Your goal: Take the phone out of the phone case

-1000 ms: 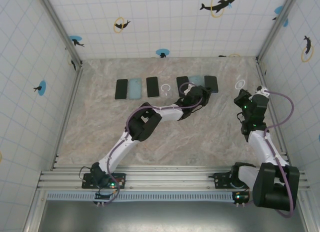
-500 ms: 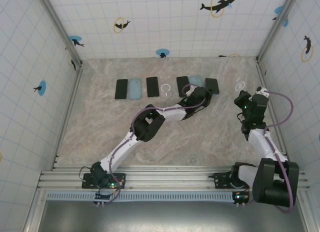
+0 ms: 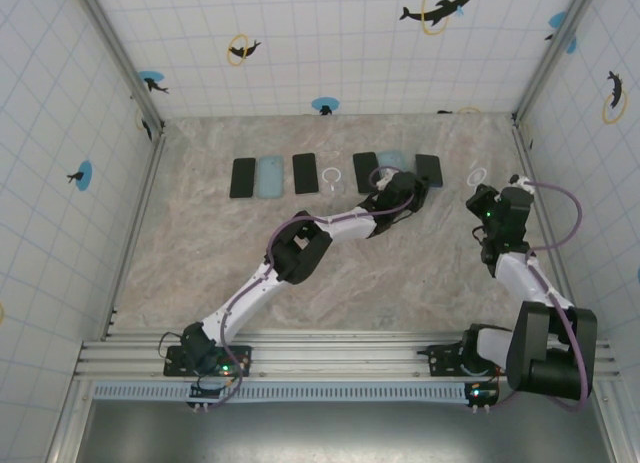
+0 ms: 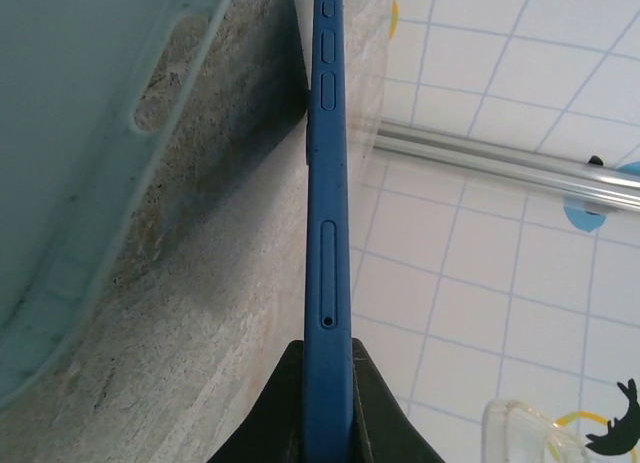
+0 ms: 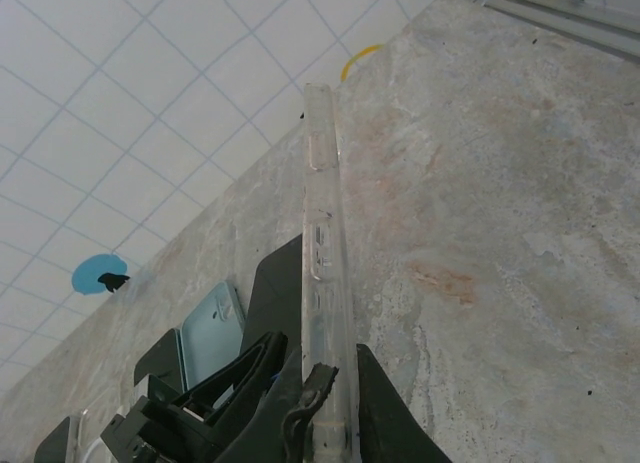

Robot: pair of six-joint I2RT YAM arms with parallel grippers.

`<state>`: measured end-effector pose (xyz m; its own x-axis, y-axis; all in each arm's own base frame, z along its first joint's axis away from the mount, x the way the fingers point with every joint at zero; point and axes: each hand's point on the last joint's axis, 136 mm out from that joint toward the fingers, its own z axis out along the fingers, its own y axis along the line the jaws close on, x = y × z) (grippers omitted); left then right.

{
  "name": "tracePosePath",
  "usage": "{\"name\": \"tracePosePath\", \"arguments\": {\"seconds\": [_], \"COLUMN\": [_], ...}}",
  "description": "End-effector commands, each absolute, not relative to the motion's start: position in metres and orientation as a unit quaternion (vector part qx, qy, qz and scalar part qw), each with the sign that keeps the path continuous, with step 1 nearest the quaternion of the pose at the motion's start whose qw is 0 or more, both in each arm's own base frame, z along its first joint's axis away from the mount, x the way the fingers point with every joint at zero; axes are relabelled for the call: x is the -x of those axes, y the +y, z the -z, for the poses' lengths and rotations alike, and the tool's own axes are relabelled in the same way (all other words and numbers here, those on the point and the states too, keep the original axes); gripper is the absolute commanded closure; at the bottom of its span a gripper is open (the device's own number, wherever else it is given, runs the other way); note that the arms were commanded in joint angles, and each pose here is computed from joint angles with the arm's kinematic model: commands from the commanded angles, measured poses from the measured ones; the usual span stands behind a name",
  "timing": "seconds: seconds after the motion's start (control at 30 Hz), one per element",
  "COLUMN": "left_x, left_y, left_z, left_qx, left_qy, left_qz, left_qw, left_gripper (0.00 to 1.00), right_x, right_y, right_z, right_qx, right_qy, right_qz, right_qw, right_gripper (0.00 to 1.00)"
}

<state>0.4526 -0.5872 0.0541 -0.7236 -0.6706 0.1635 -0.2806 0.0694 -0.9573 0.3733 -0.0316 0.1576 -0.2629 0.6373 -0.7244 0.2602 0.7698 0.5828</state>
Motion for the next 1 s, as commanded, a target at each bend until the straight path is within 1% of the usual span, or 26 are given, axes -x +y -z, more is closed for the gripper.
{"name": "tracePosePath", "arguments": {"seconds": [0.0, 0.13, 0.3, 0.47, 0.57, 0.83, 0.97], "left_x": [-0.447, -0.444, -0.442, -0.435, -0.431, -0.419, -0.413], "left_y": [-0.596, -0.597, -0.598, -0.597, -0.595, -0.595, -0.596], "left_z": [-0.053, -0.056, -0.068, -0.08, -0.087, -0.093, -0.09], "left_qx": [0.334, 0.329, 0.317, 0.297, 0.29, 0.273, 0.266], "left_qy": [0.717, 0.722, 0.728, 0.744, 0.749, 0.766, 0.773], "left_qz": [0.593, 0.591, 0.59, 0.581, 0.578, 0.571, 0.566], "left_qw": [0.149, 0.144, 0.145, 0.142, 0.141, 0.116, 0.106], "left_gripper": [0.84, 0.76, 0.69, 0.6, 0.59, 0.5, 0.49], "right_x": [-0.376, -0.376, -0.375, -0.371, -0.368, -0.353, -0.342], "right_y": [-0.03, -0.028, -0.026, -0.022, -0.019, -0.01, -0.001], "right_z": [-0.156, -0.147, -0.136, -0.122, -0.112, -0.094, -0.085], "right_qx": [-0.287, -0.289, -0.289, -0.29, -0.292, -0.29, -0.282], "right_qy": [0.766, 0.772, 0.781, 0.796, 0.804, 0.825, 0.838], "right_qz": [-0.191, -0.195, -0.196, -0.197, -0.203, -0.2, -0.203], "right_qw": [0.542, 0.532, 0.517, 0.494, 0.477, 0.442, 0.421], "right_gripper": [0.93, 0.93, 0.93, 0.93, 0.93, 0.93, 0.92]}}
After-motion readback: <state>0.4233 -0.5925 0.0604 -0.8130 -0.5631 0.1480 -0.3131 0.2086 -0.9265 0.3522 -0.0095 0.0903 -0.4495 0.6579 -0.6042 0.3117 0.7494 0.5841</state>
